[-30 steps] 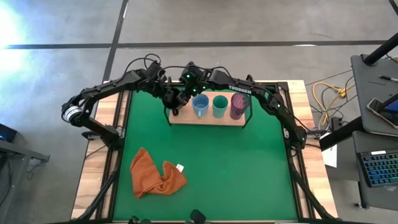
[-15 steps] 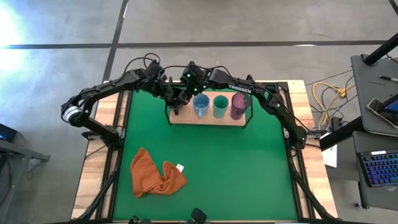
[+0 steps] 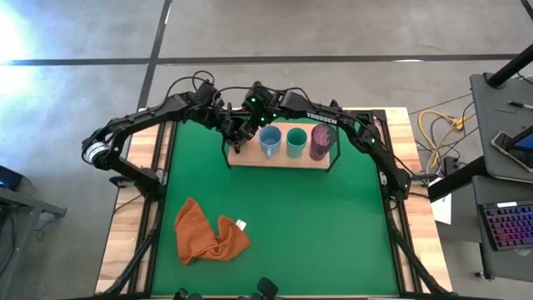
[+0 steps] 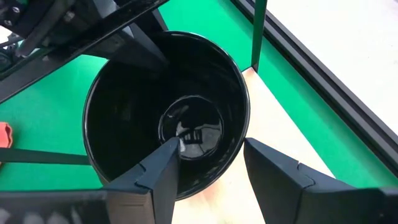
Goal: Stack small to large cups/mugs on shelf
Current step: Put the black mug on the shelf
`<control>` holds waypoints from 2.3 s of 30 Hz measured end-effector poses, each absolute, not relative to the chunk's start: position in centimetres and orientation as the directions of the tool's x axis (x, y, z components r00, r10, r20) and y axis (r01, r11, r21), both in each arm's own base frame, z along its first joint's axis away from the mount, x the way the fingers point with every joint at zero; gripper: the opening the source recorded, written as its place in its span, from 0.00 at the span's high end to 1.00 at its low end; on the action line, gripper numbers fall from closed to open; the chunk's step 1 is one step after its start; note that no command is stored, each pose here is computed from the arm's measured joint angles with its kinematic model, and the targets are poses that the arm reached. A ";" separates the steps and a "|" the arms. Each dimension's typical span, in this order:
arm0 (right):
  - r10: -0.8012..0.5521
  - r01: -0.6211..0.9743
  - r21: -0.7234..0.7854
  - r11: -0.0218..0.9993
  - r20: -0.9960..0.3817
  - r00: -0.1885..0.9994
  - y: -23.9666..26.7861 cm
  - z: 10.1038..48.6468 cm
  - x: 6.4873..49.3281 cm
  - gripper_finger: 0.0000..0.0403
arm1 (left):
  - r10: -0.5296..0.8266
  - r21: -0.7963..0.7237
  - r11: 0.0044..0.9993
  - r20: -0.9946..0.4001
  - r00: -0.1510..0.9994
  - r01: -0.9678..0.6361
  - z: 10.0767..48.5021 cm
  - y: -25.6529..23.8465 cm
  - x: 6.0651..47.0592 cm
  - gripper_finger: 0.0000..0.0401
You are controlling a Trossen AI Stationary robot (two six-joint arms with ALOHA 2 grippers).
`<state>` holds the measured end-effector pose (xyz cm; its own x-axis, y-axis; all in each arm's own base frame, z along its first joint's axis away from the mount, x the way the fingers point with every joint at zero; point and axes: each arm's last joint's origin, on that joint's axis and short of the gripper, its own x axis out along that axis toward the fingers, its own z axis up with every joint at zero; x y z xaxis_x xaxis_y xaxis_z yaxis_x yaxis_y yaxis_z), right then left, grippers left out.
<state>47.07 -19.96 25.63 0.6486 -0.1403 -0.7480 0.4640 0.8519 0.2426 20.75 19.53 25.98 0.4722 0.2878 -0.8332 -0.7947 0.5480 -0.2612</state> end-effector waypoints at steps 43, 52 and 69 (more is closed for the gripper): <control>-0.140 0.479 0.242 0.844 -0.763 0.631 -20.4 25.7 46.6 0.58 | 0.393 -0.151 0.510 -0.835 0.385 -0.847 27.6 17.0 17.0 0.89; -0.137 0.484 0.246 0.840 -0.766 0.628 -20.3 25.8 46.5 0.58 | 0.443 -0.206 0.458 -0.790 0.423 -0.865 25.4 17.4 17.4 0.98; -0.212 0.521 0.208 0.828 -0.744 0.633 -21.0 27.8 45.4 0.58 | 0.418 -0.276 0.495 -0.756 0.504 -0.824 23.8 18.2 18.5 0.97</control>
<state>45.41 -21.02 27.83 0.6334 -0.2118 -0.7443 0.5213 0.8276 0.2081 18.48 18.24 23.77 0.5042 0.4179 -0.7558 -0.8239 0.4950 -0.2759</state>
